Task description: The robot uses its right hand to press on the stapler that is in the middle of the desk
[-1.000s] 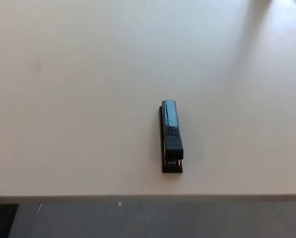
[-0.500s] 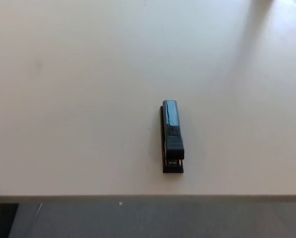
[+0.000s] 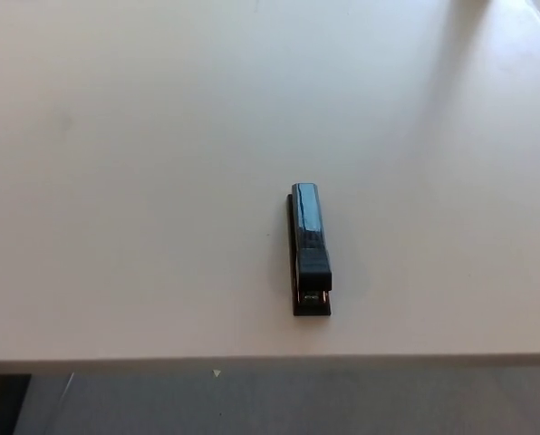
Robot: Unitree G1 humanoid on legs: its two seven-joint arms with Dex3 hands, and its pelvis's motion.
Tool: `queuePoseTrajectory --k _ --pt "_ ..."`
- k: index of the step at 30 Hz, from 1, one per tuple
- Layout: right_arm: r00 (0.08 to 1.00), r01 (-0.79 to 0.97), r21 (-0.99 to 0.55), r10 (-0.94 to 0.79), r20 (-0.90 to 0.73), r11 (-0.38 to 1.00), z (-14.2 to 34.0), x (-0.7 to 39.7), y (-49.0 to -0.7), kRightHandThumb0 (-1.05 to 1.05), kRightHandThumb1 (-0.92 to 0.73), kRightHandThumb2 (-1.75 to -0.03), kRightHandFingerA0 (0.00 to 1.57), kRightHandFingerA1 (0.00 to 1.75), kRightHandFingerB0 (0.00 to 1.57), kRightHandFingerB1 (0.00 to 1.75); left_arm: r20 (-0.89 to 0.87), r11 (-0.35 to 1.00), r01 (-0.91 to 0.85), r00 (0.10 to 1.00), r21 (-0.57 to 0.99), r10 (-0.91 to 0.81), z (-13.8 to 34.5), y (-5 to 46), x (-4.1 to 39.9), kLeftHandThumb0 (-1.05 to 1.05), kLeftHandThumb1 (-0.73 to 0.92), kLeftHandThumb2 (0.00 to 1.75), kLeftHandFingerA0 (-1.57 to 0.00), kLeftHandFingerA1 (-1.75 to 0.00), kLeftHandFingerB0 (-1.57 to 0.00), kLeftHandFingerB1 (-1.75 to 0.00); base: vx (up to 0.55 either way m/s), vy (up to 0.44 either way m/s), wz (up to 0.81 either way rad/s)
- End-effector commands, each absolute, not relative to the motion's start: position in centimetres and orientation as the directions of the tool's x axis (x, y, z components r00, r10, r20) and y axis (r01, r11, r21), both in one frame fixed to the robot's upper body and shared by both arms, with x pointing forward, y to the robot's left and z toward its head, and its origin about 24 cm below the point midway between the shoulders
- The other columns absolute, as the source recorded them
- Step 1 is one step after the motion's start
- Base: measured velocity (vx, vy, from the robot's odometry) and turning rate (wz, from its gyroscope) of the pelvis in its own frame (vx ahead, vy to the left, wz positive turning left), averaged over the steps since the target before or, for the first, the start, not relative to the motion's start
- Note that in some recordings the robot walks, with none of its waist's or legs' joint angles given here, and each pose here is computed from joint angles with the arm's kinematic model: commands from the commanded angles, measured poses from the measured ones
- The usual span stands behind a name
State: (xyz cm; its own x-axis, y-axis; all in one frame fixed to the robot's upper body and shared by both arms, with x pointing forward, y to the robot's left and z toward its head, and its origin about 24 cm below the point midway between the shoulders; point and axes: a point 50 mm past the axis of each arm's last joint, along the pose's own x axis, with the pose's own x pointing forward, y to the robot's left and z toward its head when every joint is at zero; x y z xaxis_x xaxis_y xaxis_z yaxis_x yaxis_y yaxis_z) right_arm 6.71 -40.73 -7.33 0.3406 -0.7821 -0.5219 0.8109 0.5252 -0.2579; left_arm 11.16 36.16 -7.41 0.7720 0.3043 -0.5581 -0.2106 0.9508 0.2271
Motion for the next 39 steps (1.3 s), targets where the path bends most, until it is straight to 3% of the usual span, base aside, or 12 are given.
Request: queuePoseTrajectory --k 1,4,5,7,11,17,20,23,25,26,31,39 --pt "0.04 0.991 -0.119 -0.978 -0.207 0.066 0.6 4.3 -47.8 0.04 -0.72 -0.59 0.81 0.49 0.52 0.41 -0.512 0.947 -0.252 0.798 0.198 0.319 -6.5 37.1 11.6 -0.54 0.92 0.81 -0.01 -0.19 -0.03 -0.2 0.0 0.0 0.0" --pt "-0.012 0.997 -0.074 -0.991 -0.135 -0.002 2.6 4.6 -48.9 -0.08 -0.72 -0.62 1.09 0.65 0.64 0.46 -0.519 0.946 -0.239 0.793 0.218 0.32 -6.3 37.4 11.6 -0.66 0.79 1.07 0.0 -0.29 -0.01 -0.29 0.0 0.0 0.0" --pt "-0.037 0.999 -0.005 -0.995 -0.09 -0.037 4.1 4.9 -49.7 -0.22 -0.67 -0.6 1.3 0.76 0.84 0.56 -0.521 0.943 -0.239 0.789 0.23 0.327 -6.3 37.5 11.7 -0.53 0.92 0.79 -0.01 -0.2 -0.03 -0.22 0.0 0.0 0.0" --pt "-0.055 0.996 0.068 -0.998 -0.012 -0.055 6.4 5.5 -50.6 -0.14 -0.76 -0.62 1.17 0.71 0.87 0.61 -0.52 0.944 -0.238 0.79 0.229 0.325 -6.2 37.6 11.8 -0.52 0.92 0.86 0.0 -0.2 -0.02 -0.21 0.0 0.0 0.0" --pt "-0.011 0.972 0.226 -0.951 0.308 0.062 14.5 8.7 -51.7 -0.15 -0.66 -0.81 1.43 0.97 0.98 0.91 -0.525 0.944 -0.24 0.786 0.225 0.325 -6.3 37.6 11.7 -0.57 0.92 0.8 0.0 -0.21 -0.03 -0.22 0.0 0.0 0.0" --pt "0.089 0.882 0.334 -0.814 0.574 0.332 23.8 13.5 -49.5 -0.15 -0.69 -0.79 1.42 1.11 1.02 1.09 -0.521 0.943 -0.246 0.788 0.222 0.328 -6.4 37.5 11.9 -0.52 0.92 0.86 -0.01 -0.15 -0.03 -0.19 0.0 0.0 0.0" --pt "0.247 0.731 0.35 -0.704 0.666 0.586 27.6 16.3 -46.5 0.1 -0.46 -1.16 1.39 1.02 1.05 1.06 -0.523 0.942 -0.231 0.787 0.242 0.327 -6.3 37.5 12.0 -0.51 0.92 0.83 -0.01 -0.17 -0.02 -0.21 0.0 0.0 0.0" --pt "0.378 0.603 0.253 -0.55 0.744 0.757 30.7 19.8 -41.8 0.13 -0.41 -1.17 1.4 1.13 1.05 1.01 -0.519 0.946 -0.24 0.792 0.219 0.321 -6.3 37.4 12.1 -0.51 0.92 0.84 -0.01 -0.15 -0.02 -0.18 0.0 0.0 0.0" --pt "0.397 0.584 0.237 -0.528 0.75 0.776 31.2 20.5 -40.6 0.13 -0.41 -1.17 1.4 1.13 1.05 1.01 -0.517 0.946 -0.243 0.794 0.214 0.32 -6.3 37.4 12.2 -0.51 0.92 0.84 -0.01 -0.15 -0.02 -0.18 0.0 0.0 0.0" --pt "0.416 0.532 0.202 -0.463 0.783 0.822 31.9 21.3 -39.5 0.16 -0.45 -0.89 1.47 0.82 1.14 0.86 -0.516 0.947 -0.236 0.796 0.22 0.318 -6.3 37.4 12.1 -0.55 0.92 0.84 0.0 -0.19 -0.02 -0.21 0.0 0.0 0.0" --pt "0.514 0.272 0.16 -0.284 0.81 0.949 32.9 25.8 -33.1 -0.05 -0.62 -0.89 1.34 1.12 0.93 0.99 -0.518 0.948 -0.215 0.797 0.235 0.309 -6.3 37.2 12.2 -0.52 0.92 0.84 -0.02 -0.21 -0.03 -0.21 0.0 0.0 0.0" --pt "0.611 -0.041 0.076 -0.035 0.791 0.996 31.1 29.4 -22.8 -0.03 -0.69 -0.88 1.28 1.08 0.88 0.99 -0.519 0.95 -0.215 0.798 0.228 0.305 -6.5 37.1 12.1 -0.5 0.92 0.86 0.0 -0.2 -0.03 -0.22 0.0 0.0 0.0"
